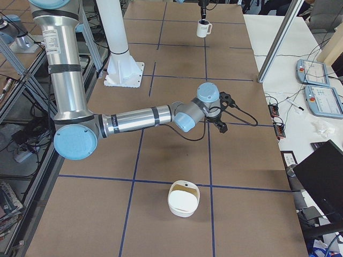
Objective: Left arm hands cup to right arm to dump lemon
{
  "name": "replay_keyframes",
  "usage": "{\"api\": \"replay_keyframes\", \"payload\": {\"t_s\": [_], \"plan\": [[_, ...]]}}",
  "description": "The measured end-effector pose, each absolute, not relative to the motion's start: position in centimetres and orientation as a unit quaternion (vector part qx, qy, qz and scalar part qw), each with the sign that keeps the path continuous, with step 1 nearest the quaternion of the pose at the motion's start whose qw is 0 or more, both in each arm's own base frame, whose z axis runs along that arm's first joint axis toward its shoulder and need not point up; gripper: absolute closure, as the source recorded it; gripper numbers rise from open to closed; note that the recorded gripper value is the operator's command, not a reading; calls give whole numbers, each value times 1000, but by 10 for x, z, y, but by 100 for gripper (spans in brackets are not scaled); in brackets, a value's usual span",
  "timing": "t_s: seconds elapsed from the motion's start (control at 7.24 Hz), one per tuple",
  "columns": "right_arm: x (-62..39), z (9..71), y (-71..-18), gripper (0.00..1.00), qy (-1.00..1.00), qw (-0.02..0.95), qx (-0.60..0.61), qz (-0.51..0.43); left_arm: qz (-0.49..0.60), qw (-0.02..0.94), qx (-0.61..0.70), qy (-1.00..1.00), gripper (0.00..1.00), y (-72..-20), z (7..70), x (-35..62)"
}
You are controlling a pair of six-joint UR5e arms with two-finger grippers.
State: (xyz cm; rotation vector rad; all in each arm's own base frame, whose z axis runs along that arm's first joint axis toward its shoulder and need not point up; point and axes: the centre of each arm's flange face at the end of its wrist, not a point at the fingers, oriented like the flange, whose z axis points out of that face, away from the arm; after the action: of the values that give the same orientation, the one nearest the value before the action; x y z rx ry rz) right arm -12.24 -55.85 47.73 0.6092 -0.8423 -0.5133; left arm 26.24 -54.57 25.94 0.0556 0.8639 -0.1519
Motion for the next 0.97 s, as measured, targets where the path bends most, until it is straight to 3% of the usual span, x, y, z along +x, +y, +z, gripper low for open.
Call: {"api": "replay_keyframes", "payload": {"t_s": [0.55,0.97], "plan": [[-269,367,-551,1,-425,772,398,-256,-134,888,-10,440,100,-565,199,320],[-420,263,-490,1,-448,721,497,-180,-164,875,-27,454,100,-577,169,350]]}}
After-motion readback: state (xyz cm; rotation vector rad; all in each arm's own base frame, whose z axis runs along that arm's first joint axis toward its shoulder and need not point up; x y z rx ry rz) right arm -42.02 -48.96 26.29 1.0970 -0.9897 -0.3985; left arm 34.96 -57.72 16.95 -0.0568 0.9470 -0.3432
